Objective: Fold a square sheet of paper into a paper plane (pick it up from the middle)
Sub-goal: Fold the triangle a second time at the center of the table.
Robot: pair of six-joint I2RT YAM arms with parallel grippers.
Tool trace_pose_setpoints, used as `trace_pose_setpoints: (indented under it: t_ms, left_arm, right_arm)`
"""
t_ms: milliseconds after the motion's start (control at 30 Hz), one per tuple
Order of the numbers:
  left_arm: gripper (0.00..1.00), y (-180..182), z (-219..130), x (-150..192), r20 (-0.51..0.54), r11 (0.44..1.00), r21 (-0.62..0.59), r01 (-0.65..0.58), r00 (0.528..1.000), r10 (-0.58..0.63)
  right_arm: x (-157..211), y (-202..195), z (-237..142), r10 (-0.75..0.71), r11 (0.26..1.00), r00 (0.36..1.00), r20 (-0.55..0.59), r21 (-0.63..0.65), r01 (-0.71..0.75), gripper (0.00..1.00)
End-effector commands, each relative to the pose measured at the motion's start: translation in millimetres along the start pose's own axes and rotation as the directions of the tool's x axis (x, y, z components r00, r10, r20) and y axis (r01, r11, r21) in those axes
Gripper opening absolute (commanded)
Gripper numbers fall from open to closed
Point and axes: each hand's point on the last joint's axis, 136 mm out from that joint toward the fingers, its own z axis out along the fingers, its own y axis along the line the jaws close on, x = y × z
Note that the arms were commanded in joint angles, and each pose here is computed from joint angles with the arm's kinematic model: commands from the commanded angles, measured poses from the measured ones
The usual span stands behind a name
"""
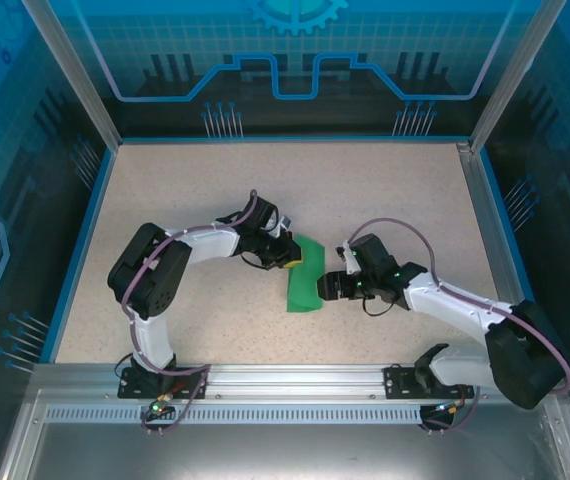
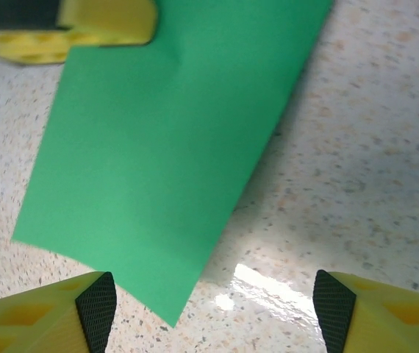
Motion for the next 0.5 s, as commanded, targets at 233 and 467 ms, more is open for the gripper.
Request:
trace_pose_setpoints:
  t_ms: [233, 467]
  left_arm:
    - [0.29, -13, -2, 7, -0.042, 0.999, 0.049, -0.007, 0.999, 0.009]
    - [0.30, -17, 2, 10, -0.054, 0.998, 0.056, 0.006, 0.999, -0.003]
  right_arm:
    - [-8, 34, -16, -0.304, 0.953, 0.945, 0.121, 0.050, 0.300, 0.74]
    - [4, 60, -11, -0.435, 0.899, 0.897, 0.079, 0.096, 0.427, 0.79]
